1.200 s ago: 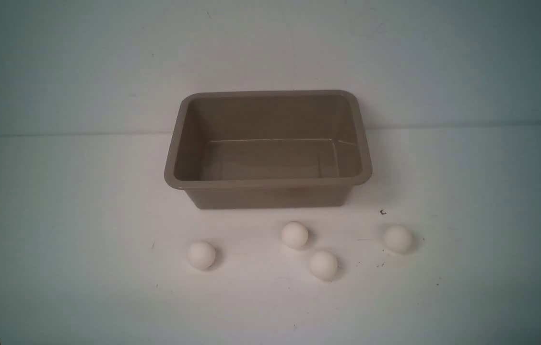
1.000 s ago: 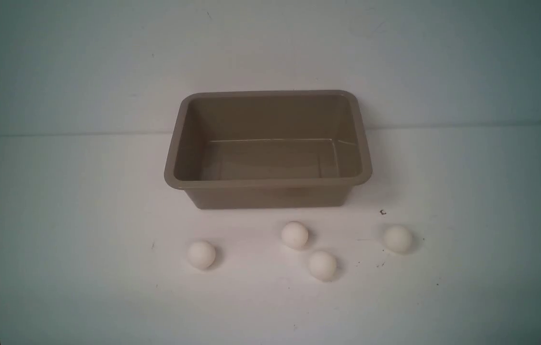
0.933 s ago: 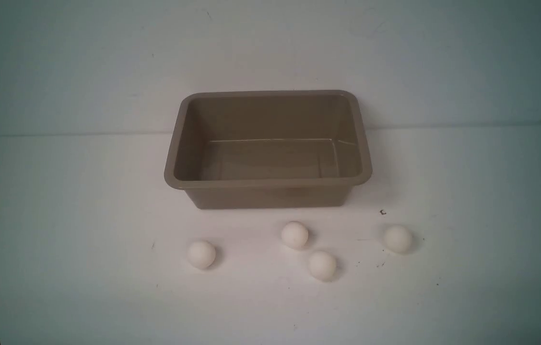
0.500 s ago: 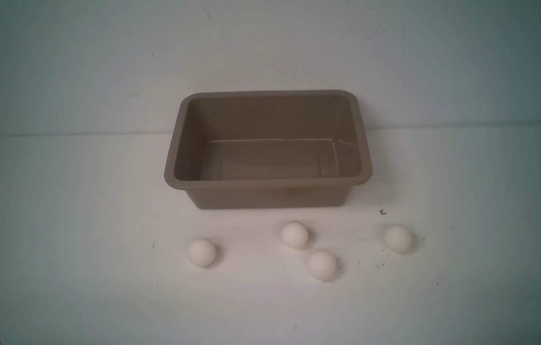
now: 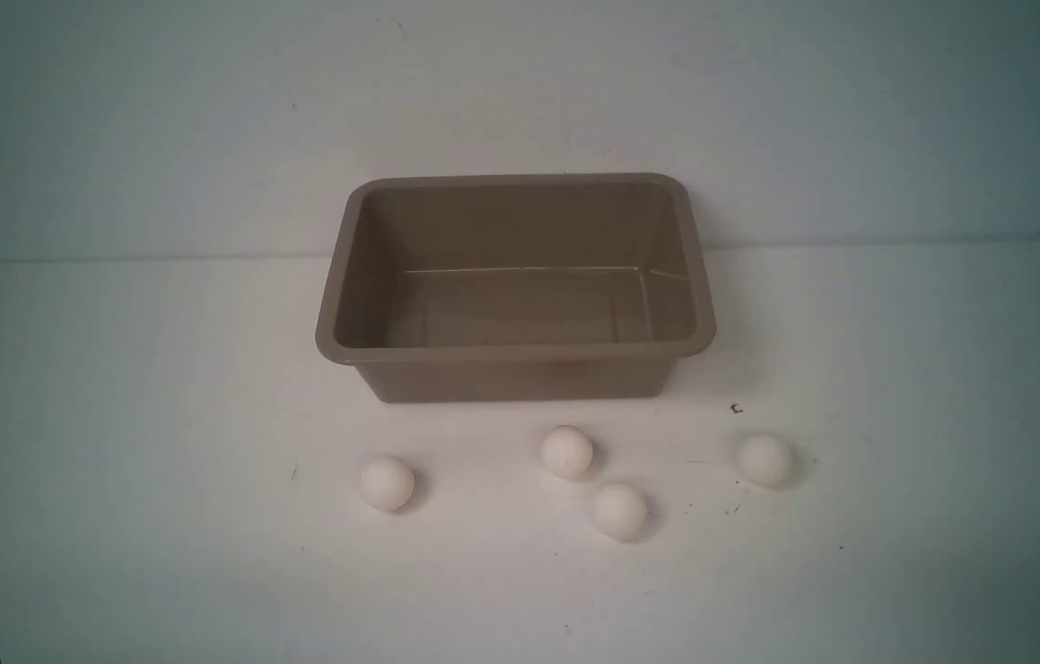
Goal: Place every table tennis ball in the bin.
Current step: Use the right arm to clamp the table tennis ball closest to it
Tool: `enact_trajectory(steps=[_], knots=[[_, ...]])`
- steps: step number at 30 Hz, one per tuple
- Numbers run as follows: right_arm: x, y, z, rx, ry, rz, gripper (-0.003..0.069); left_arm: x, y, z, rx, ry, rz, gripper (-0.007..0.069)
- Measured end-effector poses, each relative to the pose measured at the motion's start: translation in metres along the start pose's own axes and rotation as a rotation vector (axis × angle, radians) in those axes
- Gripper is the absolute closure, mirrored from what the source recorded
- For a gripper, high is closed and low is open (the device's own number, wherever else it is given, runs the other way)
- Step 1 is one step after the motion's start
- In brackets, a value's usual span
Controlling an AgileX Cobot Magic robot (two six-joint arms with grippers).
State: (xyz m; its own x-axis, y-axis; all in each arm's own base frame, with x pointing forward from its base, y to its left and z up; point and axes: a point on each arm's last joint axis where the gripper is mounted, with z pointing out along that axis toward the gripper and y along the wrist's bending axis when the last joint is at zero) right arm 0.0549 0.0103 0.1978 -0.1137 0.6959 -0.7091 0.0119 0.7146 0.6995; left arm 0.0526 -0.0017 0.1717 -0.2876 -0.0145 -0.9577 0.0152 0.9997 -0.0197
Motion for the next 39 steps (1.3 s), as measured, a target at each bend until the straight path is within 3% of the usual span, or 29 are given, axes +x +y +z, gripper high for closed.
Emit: enact_trajectory(steps=[1, 4, 16, 19, 24, 29, 33, 37, 39], knots=[[-0.001, 0.002, 0.000, -0.027, -0.007, 0.119, 0.0676, 0.000, 0.000, 0.000, 0.000, 0.000, 0.000, 0.0629], [-0.003, 0.006, 0.000, -0.071, -0.020, 0.284, 0.0676, 0.000, 0.000, 0.000, 0.000, 0.000, 0.000, 0.0629], [-0.004, 0.008, 0.000, -0.090, -0.033, 0.185, 0.0676, 0.000, -0.001, 0.000, 0.015, 0.000, -0.057, 0.0629], [-0.002, 0.008, 0.000, -0.095, -0.017, 0.184, 0.0676, -0.001, -0.008, 0.000, 0.085, 0.002, -0.337, 0.0629], [-0.002, 0.009, 0.000, -0.096, -0.013, 0.168, 0.0676, -0.008, -0.021, -0.003, 0.257, 0.025, -0.958, 0.0629], [0.000, 0.009, 0.000, -0.102, 0.011, 0.131, 0.0676, -0.014, -0.025, -0.005, 0.339, 0.026, -1.192, 0.0629], [0.003, 0.010, -0.001, -0.108, 0.035, 0.088, 0.0676, -0.019, -0.023, -0.005, 0.360, -0.015, -1.281, 0.0629], [-0.005, 0.030, -0.008, -0.196, 0.064, -0.130, 0.0676, -0.023, -0.020, -0.005, 0.367, -0.065, -1.349, 0.0629], [-0.015, 0.046, -0.015, -0.256, 0.052, -0.233, 0.0676, -0.025, -0.020, -0.006, 0.370, -0.090, -1.264, 0.0629]])
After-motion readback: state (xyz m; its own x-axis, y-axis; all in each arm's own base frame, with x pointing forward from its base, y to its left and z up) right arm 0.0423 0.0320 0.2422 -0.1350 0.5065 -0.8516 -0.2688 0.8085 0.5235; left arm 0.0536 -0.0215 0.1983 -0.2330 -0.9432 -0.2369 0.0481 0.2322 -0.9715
